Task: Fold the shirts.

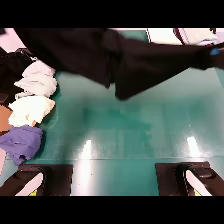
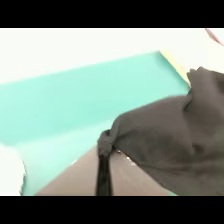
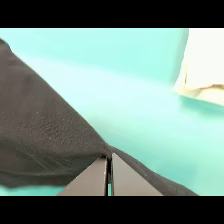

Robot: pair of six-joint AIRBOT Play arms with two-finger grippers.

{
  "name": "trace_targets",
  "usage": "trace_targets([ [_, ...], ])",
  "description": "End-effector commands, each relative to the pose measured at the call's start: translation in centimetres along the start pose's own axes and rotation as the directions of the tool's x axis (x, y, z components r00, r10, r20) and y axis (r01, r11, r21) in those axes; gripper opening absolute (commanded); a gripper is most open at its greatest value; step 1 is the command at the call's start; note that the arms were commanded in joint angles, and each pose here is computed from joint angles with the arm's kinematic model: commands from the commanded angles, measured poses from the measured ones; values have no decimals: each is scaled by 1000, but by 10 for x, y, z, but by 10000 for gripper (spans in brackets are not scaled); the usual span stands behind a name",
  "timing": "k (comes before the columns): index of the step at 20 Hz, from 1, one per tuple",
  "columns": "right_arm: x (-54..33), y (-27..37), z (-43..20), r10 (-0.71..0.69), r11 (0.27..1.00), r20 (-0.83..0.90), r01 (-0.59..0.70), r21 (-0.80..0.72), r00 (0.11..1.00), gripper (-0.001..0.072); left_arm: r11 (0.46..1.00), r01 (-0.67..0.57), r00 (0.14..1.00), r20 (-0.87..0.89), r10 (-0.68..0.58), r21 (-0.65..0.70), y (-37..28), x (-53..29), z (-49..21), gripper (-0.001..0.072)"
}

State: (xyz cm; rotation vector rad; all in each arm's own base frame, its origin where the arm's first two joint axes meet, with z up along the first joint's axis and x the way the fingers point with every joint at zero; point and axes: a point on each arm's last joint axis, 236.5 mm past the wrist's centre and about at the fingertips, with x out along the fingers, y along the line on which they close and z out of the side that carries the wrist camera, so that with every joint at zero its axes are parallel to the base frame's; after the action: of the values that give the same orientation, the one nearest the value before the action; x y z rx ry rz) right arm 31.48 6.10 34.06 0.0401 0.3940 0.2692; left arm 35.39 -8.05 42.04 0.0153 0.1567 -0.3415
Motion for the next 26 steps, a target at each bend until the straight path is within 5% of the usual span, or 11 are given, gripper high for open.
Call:
trace_targets([
  [1, -39, -6, 13, -63, 997, 47, 65, -47, 997, 11, 998, 10, 998, -61, -7, 56, -6, -15, -11, 28],
  [8, 35, -55, -117, -160, 987, -263, 156, -35, 951, 11, 990, -61, 877, -481, -9, -129, 31, 86, -258, 27],
  [14, 69, -44, -144, -86, 995, -366, 100, 19, 927, 11, 990, -66, 892, -453, 0, -128, 33, 88, -250, 28],
  [17, 82, -30, -171, -36, 998, -473, 53, 23, 881, 11, 985, -63, 834, -551, -37, -160, 27, 83, -287, 32],
  [18, 86, -25, -177, -23, 999, -493, 40, 24, 870, 11, 980, -77, 814, -579, -46, -185, 26, 84, -301, 219],
  [19, 92, -19, -183, -7, 1000, -514, 20, 20, 858, 11, 966, -111, 797, -602, -53, -233, 26, 86, -313, 565],
  [20, 96, -12, -187, 8, 1000, -528, -1, 14, 849, 12, 952, -138, 779, -623, -66, -272, 25, 87, -321, 618],
  [26, 111, 6, -203, 46, 999, -576, -54, 4, 816, 12, 894, -76, 649, -703, -291, -441, -41, 83, -365, 620],
])
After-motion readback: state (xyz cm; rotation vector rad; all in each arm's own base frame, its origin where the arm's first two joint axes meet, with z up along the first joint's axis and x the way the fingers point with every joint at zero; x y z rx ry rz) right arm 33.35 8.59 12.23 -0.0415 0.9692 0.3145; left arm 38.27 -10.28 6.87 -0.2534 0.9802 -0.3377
